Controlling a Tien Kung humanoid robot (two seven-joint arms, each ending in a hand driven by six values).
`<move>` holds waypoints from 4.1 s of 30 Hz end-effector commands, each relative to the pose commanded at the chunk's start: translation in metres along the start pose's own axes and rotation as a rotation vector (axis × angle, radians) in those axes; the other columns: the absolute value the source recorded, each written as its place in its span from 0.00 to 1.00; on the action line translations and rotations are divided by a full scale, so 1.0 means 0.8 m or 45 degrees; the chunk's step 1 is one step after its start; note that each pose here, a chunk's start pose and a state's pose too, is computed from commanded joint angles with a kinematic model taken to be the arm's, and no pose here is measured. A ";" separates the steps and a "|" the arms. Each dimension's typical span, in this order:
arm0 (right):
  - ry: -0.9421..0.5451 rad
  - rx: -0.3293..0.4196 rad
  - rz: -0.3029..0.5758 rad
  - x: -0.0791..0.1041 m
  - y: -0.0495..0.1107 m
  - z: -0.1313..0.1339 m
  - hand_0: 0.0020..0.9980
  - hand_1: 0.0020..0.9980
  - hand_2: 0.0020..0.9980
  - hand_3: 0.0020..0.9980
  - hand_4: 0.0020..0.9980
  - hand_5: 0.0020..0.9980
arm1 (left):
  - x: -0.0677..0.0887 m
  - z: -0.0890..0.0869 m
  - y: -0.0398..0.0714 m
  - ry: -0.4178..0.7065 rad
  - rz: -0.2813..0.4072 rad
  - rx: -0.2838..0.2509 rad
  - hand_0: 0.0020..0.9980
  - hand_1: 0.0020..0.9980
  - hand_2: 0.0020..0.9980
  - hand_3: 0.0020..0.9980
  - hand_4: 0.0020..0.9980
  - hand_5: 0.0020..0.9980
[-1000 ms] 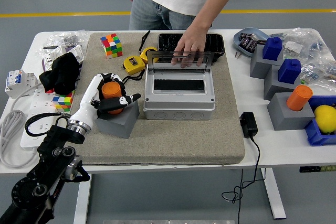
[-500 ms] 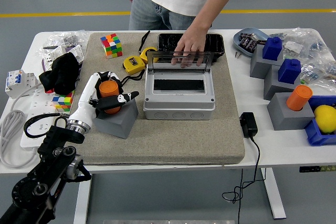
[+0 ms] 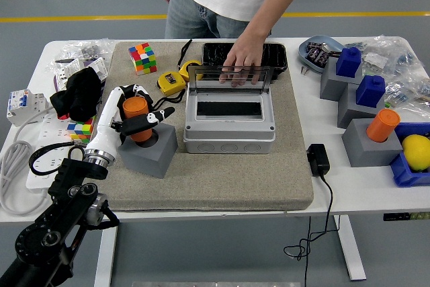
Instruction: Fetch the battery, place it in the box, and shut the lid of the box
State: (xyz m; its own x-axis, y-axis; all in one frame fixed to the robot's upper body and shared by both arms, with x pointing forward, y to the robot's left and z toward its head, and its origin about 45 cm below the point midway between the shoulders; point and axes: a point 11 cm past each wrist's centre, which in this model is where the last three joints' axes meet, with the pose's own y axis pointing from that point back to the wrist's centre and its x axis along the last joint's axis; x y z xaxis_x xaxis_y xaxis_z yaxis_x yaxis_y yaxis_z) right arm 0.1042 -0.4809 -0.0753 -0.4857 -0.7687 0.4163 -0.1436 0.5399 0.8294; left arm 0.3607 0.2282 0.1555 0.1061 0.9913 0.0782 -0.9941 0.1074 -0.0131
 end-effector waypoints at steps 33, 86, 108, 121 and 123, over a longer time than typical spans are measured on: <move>0.004 0.016 0.006 0.002 0.000 -0.009 0.90 0.86 0.81 0.80 1.00 1.00 | -0.181 0.120 -0.025 -0.828 -0.450 -0.581 0.01 0.00 0.01 0.00 0.93 0.54; 0.052 0.037 0.007 -0.001 0.001 -0.022 0.90 0.86 0.81 0.80 1.00 1.00 | -0.150 0.055 -0.088 -1.000 -0.482 -0.401 0.01 0.00 0.01 0.00 0.89 0.54; 0.053 0.042 0.002 -0.003 0.001 -0.025 0.90 0.86 0.81 0.81 1.00 1.00 | -0.148 0.057 -0.088 -1.024 -0.484 -0.445 0.07 0.06 0.08 0.07 0.94 0.59; 0.057 0.040 0.002 -0.003 0.001 -0.024 0.90 0.86 0.81 0.81 1.00 1.00 | -0.151 0.054 -0.089 -1.033 -0.532 -0.426 0.27 0.47 0.35 0.36 1.00 0.64; 0.058 0.039 0.003 -0.003 0.001 -0.023 0.90 0.86 0.81 0.81 1.00 1.00 | -0.152 0.053 -0.088 -1.038 -0.541 -0.423 0.67 0.61 0.53 0.51 1.00 0.65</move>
State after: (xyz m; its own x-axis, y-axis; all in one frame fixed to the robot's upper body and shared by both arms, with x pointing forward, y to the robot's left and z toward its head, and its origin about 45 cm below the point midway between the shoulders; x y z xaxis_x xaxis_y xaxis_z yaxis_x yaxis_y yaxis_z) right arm 0.1213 -0.4853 -0.0686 -0.4460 -0.7820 0.4353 -0.1690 0.5512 0.8171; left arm 0.4170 0.0971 0.1894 0.2823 0.5217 0.8051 -0.8068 0.5831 -0.0949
